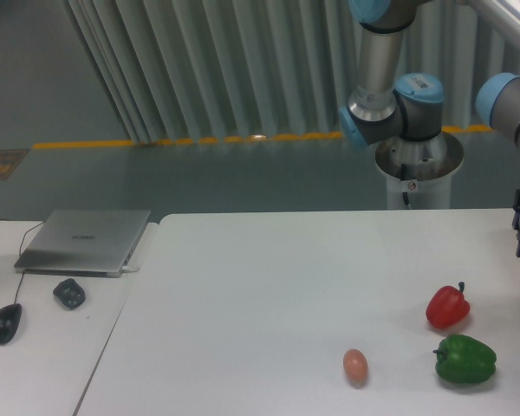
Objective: Place the triangular bread on the table
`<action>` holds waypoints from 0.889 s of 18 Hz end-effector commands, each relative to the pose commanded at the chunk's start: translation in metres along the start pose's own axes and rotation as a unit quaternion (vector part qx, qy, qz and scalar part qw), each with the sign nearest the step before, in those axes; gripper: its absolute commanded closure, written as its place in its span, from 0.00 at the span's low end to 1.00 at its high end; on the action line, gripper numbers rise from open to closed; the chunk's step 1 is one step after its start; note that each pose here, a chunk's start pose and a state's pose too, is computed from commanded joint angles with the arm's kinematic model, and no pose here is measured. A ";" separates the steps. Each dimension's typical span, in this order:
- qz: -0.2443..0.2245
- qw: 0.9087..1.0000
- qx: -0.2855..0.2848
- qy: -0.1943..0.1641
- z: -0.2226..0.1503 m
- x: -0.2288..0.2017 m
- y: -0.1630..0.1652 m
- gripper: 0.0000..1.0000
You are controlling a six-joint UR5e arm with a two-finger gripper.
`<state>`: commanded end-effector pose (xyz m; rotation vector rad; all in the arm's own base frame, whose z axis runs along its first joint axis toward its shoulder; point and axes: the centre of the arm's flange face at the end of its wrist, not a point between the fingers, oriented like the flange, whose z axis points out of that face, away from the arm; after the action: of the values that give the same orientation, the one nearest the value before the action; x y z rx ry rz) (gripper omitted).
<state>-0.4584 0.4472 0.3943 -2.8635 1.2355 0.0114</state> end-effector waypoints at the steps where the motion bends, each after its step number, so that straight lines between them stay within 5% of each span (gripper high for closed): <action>1: 0.000 1.000 -0.001 0.000 0.000 0.000 0.000 0.00; 9: 0.006 1.000 0.001 0.008 0.008 0.012 -0.002 0.00; 16: -0.079 0.997 -0.013 -0.016 -0.019 0.046 0.096 0.00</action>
<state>-0.4966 0.3471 0.4104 -2.9617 1.0093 0.0709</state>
